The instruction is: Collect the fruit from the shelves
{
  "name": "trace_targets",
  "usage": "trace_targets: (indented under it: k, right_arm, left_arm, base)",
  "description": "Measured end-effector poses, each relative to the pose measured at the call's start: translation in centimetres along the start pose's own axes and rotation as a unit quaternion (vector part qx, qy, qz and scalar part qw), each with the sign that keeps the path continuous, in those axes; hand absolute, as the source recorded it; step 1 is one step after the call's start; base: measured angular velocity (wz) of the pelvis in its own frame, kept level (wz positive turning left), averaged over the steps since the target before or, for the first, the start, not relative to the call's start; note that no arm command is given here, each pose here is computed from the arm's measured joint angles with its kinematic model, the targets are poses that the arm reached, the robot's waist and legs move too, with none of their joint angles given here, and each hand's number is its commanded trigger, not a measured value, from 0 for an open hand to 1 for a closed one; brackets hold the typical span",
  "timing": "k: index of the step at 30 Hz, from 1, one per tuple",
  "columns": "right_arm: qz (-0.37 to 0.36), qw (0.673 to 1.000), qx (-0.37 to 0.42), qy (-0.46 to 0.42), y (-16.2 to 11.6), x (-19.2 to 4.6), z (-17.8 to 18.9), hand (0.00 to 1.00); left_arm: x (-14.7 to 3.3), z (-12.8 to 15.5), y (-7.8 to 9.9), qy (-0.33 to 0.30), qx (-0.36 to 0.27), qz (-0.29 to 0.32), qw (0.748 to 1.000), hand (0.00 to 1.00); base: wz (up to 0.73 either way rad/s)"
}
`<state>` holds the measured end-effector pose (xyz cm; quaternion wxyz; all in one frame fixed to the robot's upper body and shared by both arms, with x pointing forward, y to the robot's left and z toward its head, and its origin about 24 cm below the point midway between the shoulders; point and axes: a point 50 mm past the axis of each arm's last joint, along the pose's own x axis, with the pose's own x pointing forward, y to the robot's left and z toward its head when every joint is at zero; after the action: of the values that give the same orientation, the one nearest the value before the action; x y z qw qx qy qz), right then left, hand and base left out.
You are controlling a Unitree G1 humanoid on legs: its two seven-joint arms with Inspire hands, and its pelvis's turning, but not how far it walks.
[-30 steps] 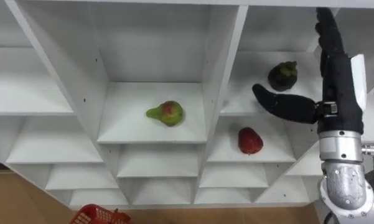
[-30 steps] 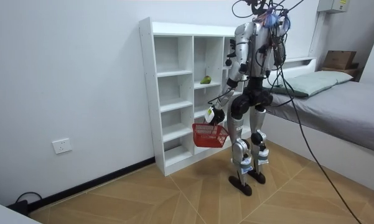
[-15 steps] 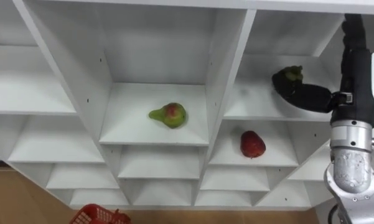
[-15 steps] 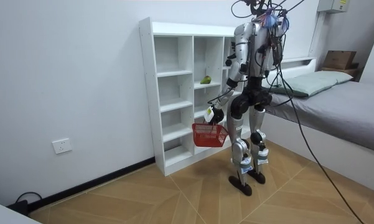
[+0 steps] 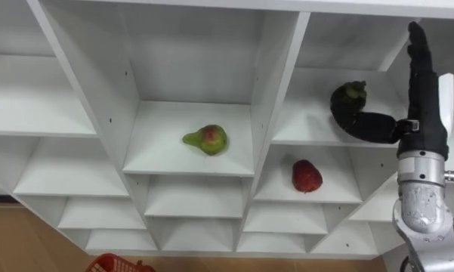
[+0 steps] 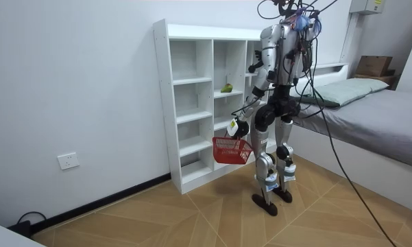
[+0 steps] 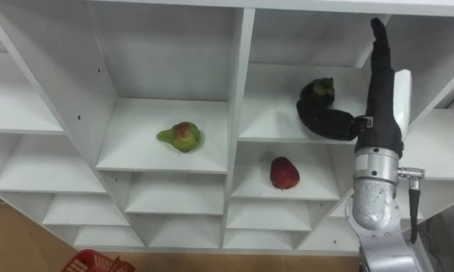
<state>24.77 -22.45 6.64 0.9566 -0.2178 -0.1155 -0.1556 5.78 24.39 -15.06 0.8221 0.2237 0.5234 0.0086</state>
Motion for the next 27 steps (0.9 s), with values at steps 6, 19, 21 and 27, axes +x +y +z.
trace_targets:
  k: [6,19,21,27]
  right_arm:
    - [0.014,1.0,-0.023,-0.003,0.2,0.0,-0.1,0.0]
    - [0.031,0.998,-0.046,0.023,0.9,2.0,-1.1,0.0]
    - [0.033,0.998,-0.049,0.03,0.9,2.2,-1.3,0.0]
    - [0.045,0.997,-0.053,0.036,0.9,2.6,-1.4,0.0]
  left_arm:
    - [0.0,-0.2,-0.1,0.01,0.0,0.0,1.0,1.0]
    - [0.3,1.3,0.2,-0.016,0.008,-0.007,1.0,1.0]
    - [0.4,1.5,0.3,-0.018,0.017,-0.007,1.0,1.0]
    - [0.4,1.5,0.5,-0.011,0.013,-0.005,1.0,1.0]
  base:
    - [0.05]
    - [0.03]
    - [0.05]
    - [0.09]
